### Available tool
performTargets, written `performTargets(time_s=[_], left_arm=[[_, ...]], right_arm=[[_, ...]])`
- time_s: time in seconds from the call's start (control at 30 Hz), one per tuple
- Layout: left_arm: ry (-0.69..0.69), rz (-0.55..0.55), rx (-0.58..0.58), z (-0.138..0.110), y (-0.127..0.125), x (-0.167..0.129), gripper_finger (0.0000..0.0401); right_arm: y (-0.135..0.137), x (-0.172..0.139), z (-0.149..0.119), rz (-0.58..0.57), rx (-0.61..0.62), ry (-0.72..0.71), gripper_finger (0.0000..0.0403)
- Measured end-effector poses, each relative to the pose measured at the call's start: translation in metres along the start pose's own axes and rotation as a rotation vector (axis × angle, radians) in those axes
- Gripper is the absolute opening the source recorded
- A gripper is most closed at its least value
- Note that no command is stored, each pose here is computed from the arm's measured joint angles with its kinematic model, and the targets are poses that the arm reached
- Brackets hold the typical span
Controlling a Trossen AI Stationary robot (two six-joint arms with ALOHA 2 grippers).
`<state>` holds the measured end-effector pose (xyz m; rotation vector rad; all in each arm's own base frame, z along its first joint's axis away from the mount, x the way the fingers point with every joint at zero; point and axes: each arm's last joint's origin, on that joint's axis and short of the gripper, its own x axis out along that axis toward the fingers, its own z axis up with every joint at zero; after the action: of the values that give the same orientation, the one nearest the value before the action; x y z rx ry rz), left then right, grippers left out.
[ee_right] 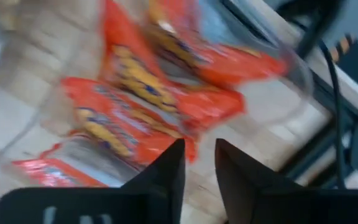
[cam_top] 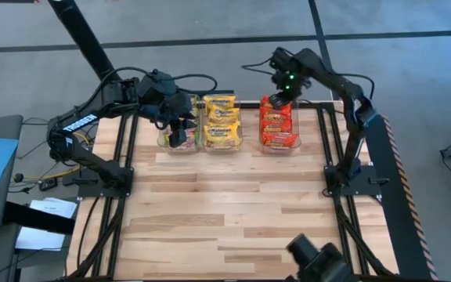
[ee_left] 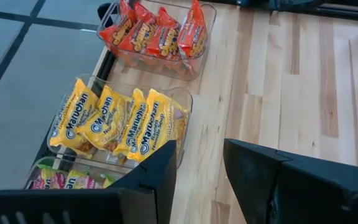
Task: Sort Maruchan noodles
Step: Adjust the transparent bins
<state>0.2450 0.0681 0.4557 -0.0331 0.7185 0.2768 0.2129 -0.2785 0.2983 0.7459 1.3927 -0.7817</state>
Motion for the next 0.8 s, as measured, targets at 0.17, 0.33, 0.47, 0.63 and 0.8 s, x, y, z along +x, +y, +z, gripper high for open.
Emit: performTargets(time_s=[0.17,0.33,0.47,0.63,0.8], left_arm=[[0.0,0.0,0.013,0.0,0.0,0.0,0.0122],[0.0,0.0,0.018,0.0,0.0,0.0,0.0122],[0.0,0.0,0.029,0.0,0.0,0.0,0.0122],[0.0,0.0,0.04,0.0,0.0,0.0,0.0122],[0.001,0.0,0.059,0.0,0.0,0.0,0.0122]], right_arm=[[-0.023,0.021,-0.005,-0.015,0.089,0.076,0.0078],[-0.03,0.04,-0.011,-0.066,0.143,0.137,0.007],[-0.034,0.051,-0.018,-0.11,0.173,0.194,0.007],[-0.035,0.065,-0.025,-0.139,0.196,0.241,0.007],[-0.033,0.076,-0.026,-0.155,0.203,0.231,0.007]])
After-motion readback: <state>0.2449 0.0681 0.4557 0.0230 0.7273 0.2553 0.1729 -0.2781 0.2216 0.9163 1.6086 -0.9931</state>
